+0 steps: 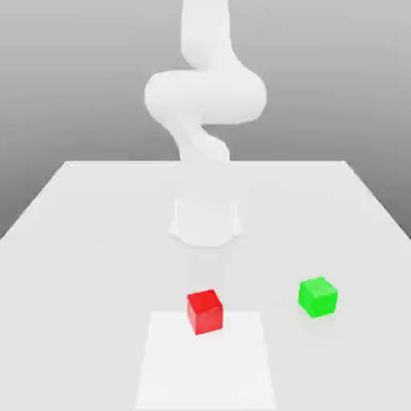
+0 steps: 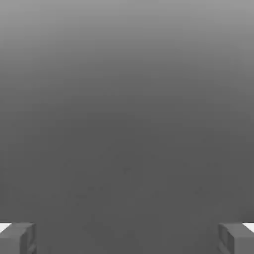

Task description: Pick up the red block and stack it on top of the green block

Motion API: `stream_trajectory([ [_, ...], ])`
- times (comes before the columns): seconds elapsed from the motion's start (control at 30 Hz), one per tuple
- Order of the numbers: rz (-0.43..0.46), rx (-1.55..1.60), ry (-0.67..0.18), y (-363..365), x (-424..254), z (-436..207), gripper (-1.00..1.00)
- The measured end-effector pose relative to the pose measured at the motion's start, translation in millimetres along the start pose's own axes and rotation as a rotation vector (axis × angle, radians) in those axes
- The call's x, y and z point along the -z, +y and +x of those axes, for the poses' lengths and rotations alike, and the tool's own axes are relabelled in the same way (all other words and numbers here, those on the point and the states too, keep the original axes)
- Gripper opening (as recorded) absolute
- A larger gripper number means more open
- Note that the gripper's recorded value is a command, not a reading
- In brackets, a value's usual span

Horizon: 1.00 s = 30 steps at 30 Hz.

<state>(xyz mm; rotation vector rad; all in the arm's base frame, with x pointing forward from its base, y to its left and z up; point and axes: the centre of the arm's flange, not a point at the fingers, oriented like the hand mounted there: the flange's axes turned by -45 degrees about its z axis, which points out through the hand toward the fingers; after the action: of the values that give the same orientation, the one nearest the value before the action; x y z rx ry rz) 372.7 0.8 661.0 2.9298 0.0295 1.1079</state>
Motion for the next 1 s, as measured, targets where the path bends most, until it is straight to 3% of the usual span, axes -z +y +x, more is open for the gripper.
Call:
stream_trajectory([
  [0.27, 0.022, 0.13, -0.295, -2, -178, -100, 0.0],
  [0.57, 0.112, 0.277, -0.657, -5, -305, -301, 0.0],
  [0.77, 0.129, 0.299, -0.713, -6, -352, -366, 0.0],
  [0.8, 0.129, 0.299, -0.714, -6, -357, -372, -1.0],
  [1.0, 0.129, 0.299, -0.715, -6, -359, -375, -1.0],
])
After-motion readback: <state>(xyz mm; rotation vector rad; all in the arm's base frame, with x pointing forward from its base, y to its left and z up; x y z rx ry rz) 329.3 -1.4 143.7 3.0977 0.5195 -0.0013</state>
